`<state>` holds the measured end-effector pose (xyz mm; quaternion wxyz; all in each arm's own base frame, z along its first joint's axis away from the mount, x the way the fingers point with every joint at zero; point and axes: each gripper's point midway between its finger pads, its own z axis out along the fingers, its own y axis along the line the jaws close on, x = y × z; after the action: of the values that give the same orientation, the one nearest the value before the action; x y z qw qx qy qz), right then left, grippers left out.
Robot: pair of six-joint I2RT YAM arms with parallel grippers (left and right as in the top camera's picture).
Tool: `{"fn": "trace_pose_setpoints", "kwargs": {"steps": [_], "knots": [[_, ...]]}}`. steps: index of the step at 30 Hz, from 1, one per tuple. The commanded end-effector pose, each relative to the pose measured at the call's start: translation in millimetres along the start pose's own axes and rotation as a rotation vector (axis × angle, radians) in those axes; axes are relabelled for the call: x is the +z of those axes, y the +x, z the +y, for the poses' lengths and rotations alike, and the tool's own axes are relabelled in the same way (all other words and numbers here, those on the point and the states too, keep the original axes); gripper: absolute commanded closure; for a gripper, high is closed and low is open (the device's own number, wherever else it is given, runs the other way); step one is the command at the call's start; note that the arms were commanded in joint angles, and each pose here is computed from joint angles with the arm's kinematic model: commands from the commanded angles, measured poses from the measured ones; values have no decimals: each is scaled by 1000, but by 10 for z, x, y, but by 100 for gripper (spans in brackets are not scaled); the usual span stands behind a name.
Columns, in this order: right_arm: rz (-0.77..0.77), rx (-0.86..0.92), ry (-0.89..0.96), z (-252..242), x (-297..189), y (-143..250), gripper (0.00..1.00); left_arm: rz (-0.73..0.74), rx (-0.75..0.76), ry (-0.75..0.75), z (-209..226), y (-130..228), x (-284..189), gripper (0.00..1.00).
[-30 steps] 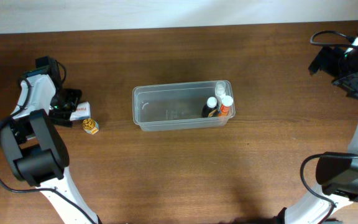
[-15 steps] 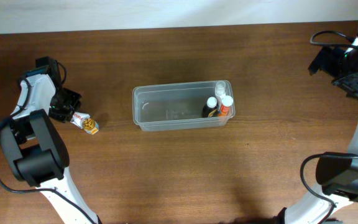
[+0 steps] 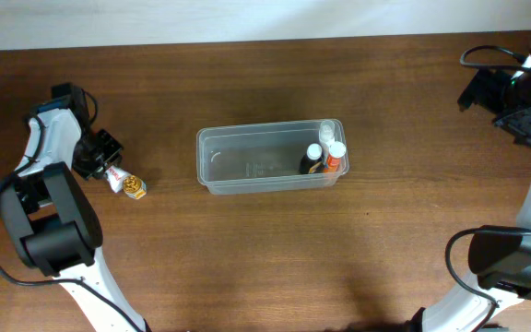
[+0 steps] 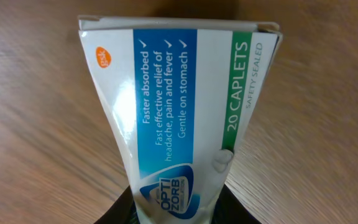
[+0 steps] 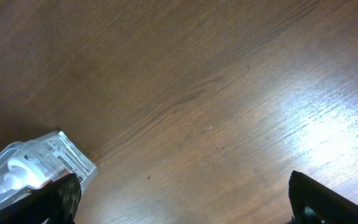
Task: Pack container
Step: 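Lift the Panadol box and carry it over the container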
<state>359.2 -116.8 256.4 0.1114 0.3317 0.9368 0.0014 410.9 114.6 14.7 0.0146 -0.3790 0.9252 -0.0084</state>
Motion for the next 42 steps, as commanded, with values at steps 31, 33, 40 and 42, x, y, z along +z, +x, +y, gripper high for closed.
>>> {"fn": "trace_pose_setpoints", "kwargs": {"steps": [31, 33, 40, 42], "knots": [[-6, 10, 8, -20, -2, -16, 2, -58, 1051, 402, -1593, 1058, -2024, 75], [-5, 10, 8, -19, -2, -16, 2, -64, 1109, 344, -1650, 1172, -1989, 75], [-6, 10, 8, -17, -2, -15, 2, -113, 1299, 156, -1870, 1579, -1921, 75], [-5, 10, 8, -17, -2, -15, 2, -115, 1370, 158, -1965, 1742, -1912, 75]]}}
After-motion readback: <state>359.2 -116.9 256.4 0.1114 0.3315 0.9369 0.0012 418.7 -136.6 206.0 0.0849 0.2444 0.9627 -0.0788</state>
